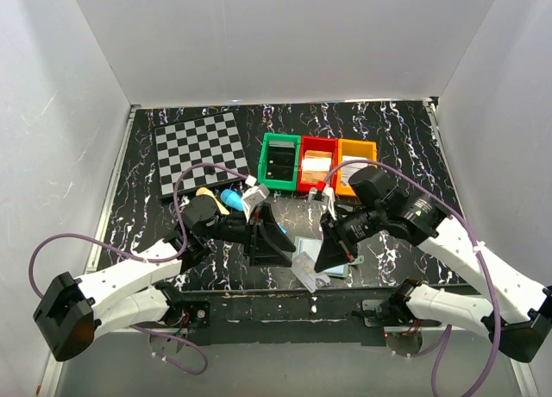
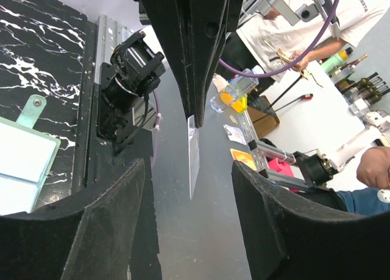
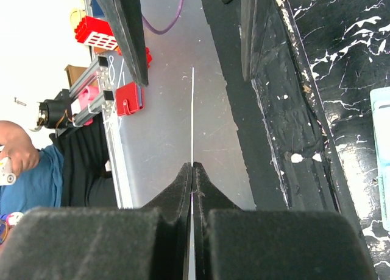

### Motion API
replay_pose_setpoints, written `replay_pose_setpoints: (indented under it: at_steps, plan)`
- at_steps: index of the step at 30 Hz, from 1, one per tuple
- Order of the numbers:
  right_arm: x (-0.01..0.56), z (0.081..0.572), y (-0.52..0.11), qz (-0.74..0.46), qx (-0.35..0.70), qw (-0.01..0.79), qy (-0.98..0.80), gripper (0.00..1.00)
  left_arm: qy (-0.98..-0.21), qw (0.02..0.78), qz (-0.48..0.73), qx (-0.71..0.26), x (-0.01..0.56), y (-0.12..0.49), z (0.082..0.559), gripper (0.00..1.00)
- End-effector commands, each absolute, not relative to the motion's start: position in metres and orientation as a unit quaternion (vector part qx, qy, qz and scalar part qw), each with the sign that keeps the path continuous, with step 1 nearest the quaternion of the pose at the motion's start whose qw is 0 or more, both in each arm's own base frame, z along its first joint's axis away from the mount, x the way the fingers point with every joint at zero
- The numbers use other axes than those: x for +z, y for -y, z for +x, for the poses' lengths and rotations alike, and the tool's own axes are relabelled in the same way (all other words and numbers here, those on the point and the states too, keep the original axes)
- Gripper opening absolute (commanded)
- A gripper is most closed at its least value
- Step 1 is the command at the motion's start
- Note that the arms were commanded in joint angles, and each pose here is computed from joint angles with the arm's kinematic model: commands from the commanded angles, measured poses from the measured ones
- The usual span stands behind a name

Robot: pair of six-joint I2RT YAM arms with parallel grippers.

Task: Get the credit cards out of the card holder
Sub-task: Remove the credit card from the card holder, then place the credit card in the storage box.

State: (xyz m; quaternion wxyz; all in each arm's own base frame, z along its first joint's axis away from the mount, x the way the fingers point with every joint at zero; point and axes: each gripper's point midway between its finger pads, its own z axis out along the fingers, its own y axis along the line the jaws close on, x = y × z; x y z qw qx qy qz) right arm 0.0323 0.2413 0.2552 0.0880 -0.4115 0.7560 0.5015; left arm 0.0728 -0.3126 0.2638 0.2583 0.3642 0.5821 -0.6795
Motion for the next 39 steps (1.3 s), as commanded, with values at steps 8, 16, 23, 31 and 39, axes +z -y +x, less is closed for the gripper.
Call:
replay_pose_setpoints:
  at_steps: [8, 16, 23, 31, 39]
  plan:
    - [0.273, 0.042, -0.254, -0.429, 0.509, 0.117, -0.737, 0.01, -0.56, 0.228, 0.404, -0.687, 0.268, 0.319, 0.054, 0.36]
    - [0.272, 0.042, -0.253, -0.428, 0.508, 0.122, -0.737, 0.01, -0.56, 0.221, 0.404, -0.689, 0.265, 0.324, 0.052, 0.0]
    - [0.278, 0.069, -0.246, -0.389, 0.463, 0.22, -0.766, 0.41, -0.572, 0.262, 0.378, -0.679, 0.264, 0.326, 0.064, 0.0]
    - [0.298, 0.104, -0.237, -0.275, 0.497, 0.428, -0.703, 0.58, -0.554, 0.379, 0.263, -0.693, 0.279, 0.317, 0.094, 0.0]
    - [0.302, 0.094, -0.248, -0.28, 0.532, 0.39, -0.697, 0.62, -0.557, 0.392, 0.247, -0.689, 0.282, 0.318, 0.102, 0.0]
